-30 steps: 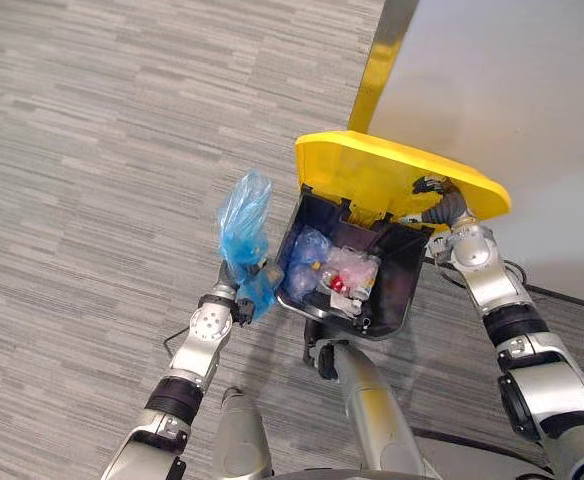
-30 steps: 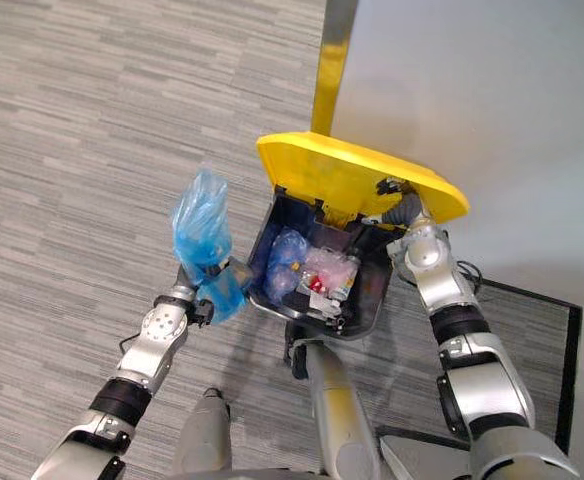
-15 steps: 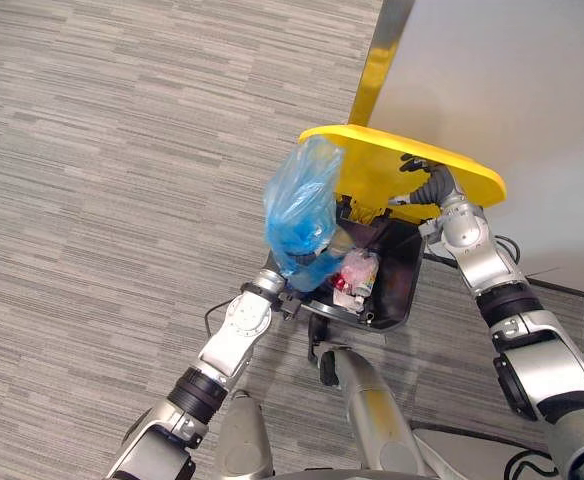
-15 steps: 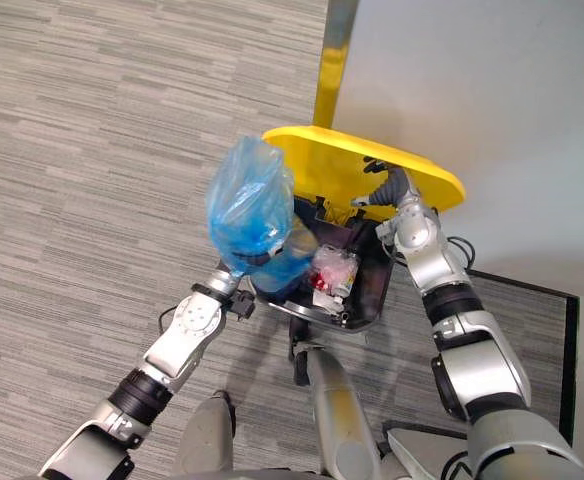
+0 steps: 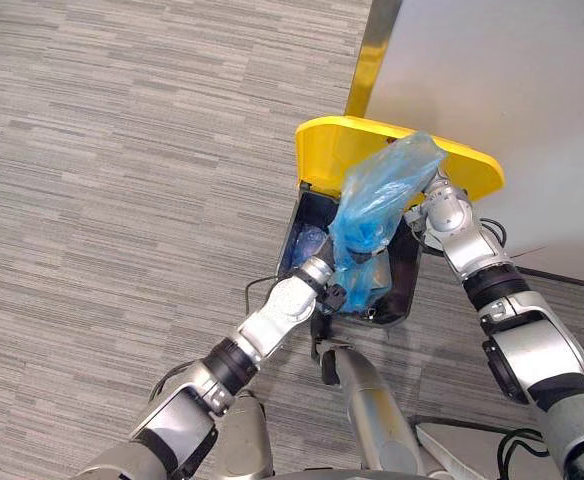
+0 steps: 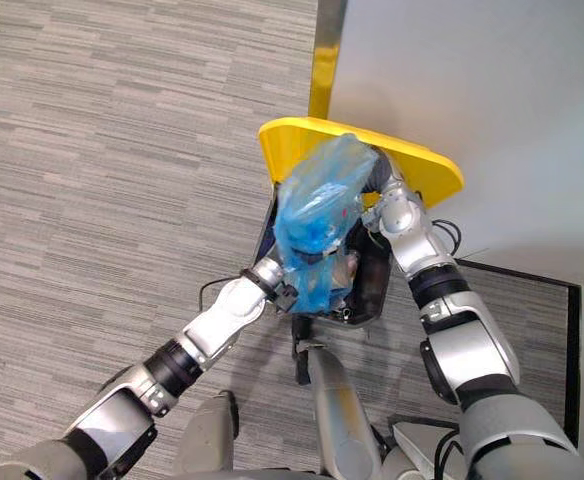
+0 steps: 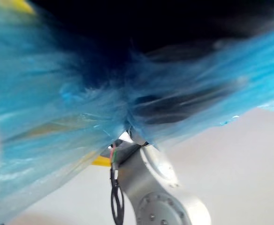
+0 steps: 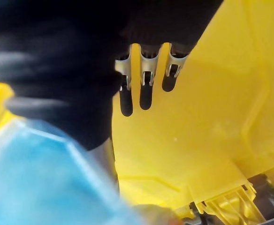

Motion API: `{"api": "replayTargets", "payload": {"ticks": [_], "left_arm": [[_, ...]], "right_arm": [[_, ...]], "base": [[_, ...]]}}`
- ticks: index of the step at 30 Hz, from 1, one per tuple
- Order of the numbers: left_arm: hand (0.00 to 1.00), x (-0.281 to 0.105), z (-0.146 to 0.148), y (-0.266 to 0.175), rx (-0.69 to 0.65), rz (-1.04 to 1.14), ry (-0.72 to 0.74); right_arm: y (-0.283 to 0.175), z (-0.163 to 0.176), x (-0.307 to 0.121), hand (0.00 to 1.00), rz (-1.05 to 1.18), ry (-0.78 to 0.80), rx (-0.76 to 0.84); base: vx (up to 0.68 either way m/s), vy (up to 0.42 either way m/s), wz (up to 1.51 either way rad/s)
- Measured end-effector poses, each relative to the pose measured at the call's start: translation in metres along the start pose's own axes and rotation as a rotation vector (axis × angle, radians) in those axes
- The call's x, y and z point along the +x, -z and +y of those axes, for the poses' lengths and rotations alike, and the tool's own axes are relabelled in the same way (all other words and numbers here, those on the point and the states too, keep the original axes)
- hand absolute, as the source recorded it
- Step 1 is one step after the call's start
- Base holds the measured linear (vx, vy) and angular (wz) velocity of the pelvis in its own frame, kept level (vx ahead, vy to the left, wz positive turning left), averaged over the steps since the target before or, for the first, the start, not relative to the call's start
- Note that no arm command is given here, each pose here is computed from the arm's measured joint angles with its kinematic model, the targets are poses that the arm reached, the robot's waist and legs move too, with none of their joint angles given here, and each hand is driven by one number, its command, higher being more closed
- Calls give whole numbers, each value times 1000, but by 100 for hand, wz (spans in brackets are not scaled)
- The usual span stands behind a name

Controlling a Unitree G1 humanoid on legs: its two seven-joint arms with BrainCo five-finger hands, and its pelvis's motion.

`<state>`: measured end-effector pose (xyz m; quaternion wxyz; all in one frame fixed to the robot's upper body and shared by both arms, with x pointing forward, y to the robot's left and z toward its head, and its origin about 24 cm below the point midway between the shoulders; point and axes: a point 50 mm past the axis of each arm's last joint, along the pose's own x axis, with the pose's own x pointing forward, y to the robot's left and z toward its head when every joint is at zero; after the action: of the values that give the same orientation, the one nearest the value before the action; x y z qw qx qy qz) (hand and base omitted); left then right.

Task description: Gather rubbish on tea table into small bin, then transfer packed bag to large trash can.

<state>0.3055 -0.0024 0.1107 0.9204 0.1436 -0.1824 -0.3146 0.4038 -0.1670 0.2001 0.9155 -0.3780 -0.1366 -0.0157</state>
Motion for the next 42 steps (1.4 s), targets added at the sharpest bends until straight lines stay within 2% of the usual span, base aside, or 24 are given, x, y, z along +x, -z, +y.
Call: {"api": "replayTargets", "payload": {"ticks": [3, 11, 14, 21, 30, 31, 42], "left_arm": [[100, 9, 0, 2, 30, 28, -3], [100, 25, 4, 15, 95, 121, -13], [100, 26, 16, 23, 121, 172, -63], [100, 38, 43, 20, 193, 216, -151], [100, 37, 67, 20, 175, 245, -290], [0, 36, 68, 20, 181, 247, -293], [0, 37, 78, 21, 253, 282, -309]], "right_arm": [[-18, -9, 7, 0, -52, 27, -1], [-39, -4, 8, 0, -138, 38, -71], [-46, 7, 8, 0, -167, 18, -112], [-82, 2, 9, 0, -297, 66, -165], [-106, 2, 8, 0, -380, 107, -176], [-106, 3, 8, 0, -383, 107, -178], [-114, 7, 5, 0, -424, 107, -201]], "base": [[-69, -2, -8], [-5, -7, -6], [9, -3, -1], [14, 7, -5], [4, 41, 1], [-6, 59, -7], [39, 45, -6]]}}
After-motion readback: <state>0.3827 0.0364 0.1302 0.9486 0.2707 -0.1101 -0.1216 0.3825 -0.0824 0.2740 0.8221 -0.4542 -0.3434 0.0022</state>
